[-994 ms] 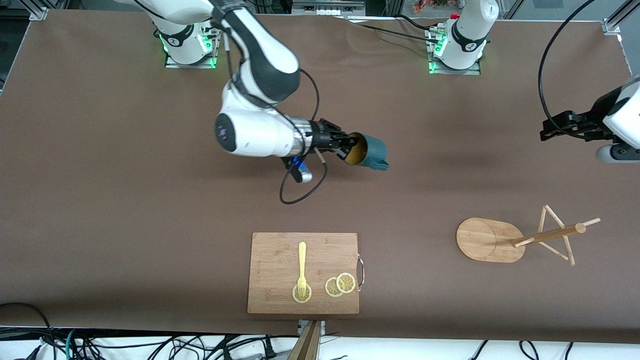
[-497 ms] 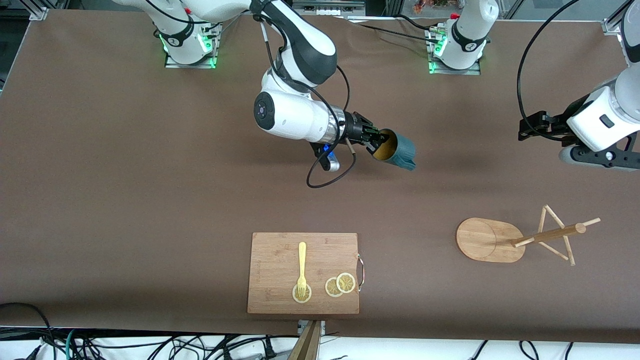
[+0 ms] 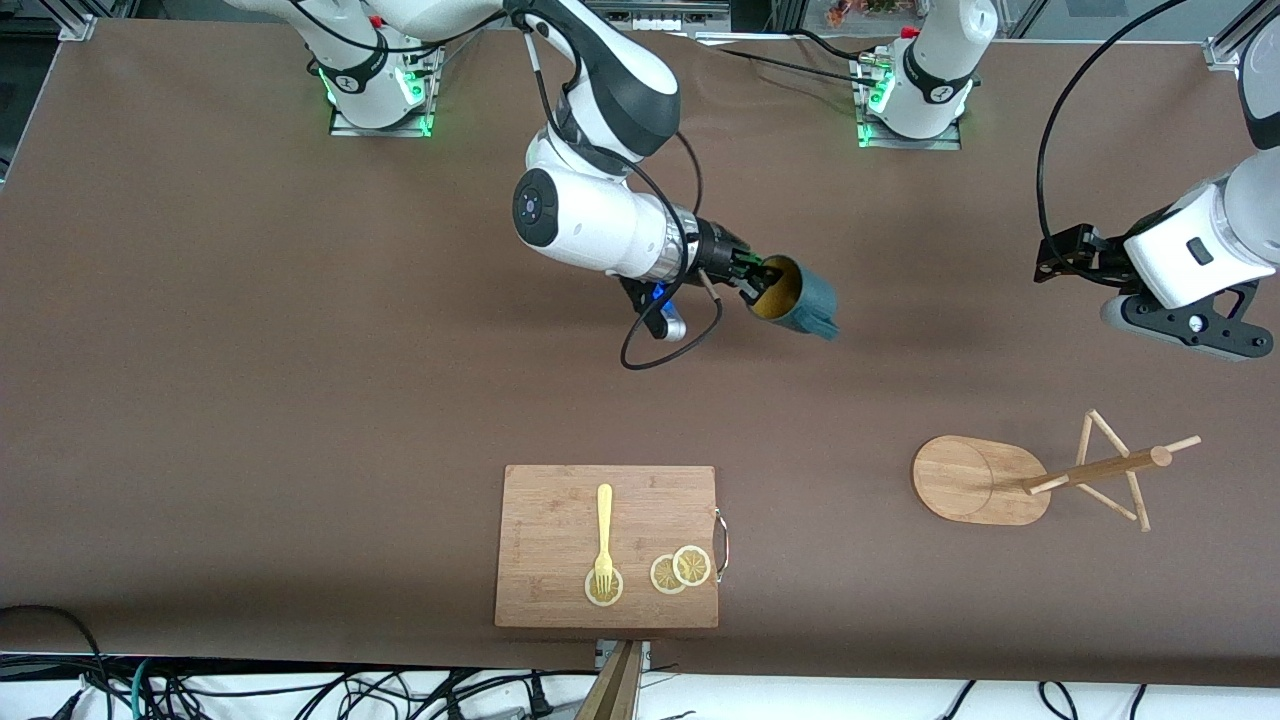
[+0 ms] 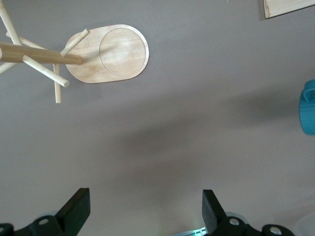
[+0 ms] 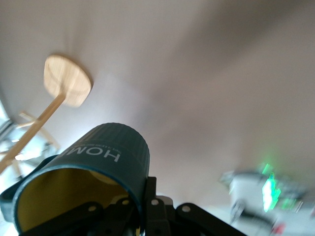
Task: Pass cup and hang on rack
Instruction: 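Lower the mug with the right gripper while the left gripper approaches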
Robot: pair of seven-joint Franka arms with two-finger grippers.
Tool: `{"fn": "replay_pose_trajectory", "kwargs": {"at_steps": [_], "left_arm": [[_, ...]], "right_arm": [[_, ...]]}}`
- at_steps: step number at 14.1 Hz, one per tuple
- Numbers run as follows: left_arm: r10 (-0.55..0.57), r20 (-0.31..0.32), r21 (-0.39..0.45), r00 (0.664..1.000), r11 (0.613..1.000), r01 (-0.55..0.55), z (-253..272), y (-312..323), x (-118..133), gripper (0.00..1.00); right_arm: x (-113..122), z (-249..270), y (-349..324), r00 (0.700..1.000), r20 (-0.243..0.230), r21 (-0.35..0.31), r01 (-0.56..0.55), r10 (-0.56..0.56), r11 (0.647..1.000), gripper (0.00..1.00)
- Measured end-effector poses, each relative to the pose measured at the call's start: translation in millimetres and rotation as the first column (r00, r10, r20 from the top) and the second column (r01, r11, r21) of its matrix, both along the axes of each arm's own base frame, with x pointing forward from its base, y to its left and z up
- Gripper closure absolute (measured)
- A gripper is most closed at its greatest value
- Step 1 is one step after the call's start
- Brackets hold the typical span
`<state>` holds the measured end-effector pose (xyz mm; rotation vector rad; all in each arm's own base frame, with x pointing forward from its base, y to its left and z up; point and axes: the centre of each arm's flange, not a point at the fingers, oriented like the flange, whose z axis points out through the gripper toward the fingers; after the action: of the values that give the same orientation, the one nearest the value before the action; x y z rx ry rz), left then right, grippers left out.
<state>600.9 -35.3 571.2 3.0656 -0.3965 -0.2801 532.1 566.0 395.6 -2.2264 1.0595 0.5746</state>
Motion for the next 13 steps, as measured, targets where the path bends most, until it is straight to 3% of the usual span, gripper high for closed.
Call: {"fn": "replay_pose_trajectory", "kwargs": {"at_steps": [2, 4, 9, 11, 13], "left_arm": [[0.002, 0.001, 0.000, 1.000, 1.000, -0.002, 0, 2, 0, 0.00], [0.004, 0.001, 0.000, 1.000, 1.000, -0.004, 0, 3, 0, 0.00], [0.009, -0.004, 0.000, 1.000, 1.000, -0.009, 0, 7, 0, 0.00], [0.001, -0.017, -0.001, 1.000, 1.000, -0.001, -4, 10, 0, 0.00], [-0.079, -0.047, -0.019, 0.996, 0.997, 0.079, -16, 6, 1, 0.00]], "right_arm": [[-8, -19, 6, 0.991, 0.084, -0.115, -0.094, 0.104, 0.989, 0.96], [-37, -42, 30, 0.966, 0.134, -0.222, -0.187, 0.220, 0.957, 0.96], [-118, -101, 87, 0.886, 0.165, -0.381, -0.348, 0.434, 0.856, 0.96], [-133, -122, 95, 0.856, 0.170, -0.435, -0.380, 0.488, 0.817, 0.96], [-137, -133, 96, 0.831, 0.180, -0.479, -0.393, 0.526, 0.785, 0.96]]}}
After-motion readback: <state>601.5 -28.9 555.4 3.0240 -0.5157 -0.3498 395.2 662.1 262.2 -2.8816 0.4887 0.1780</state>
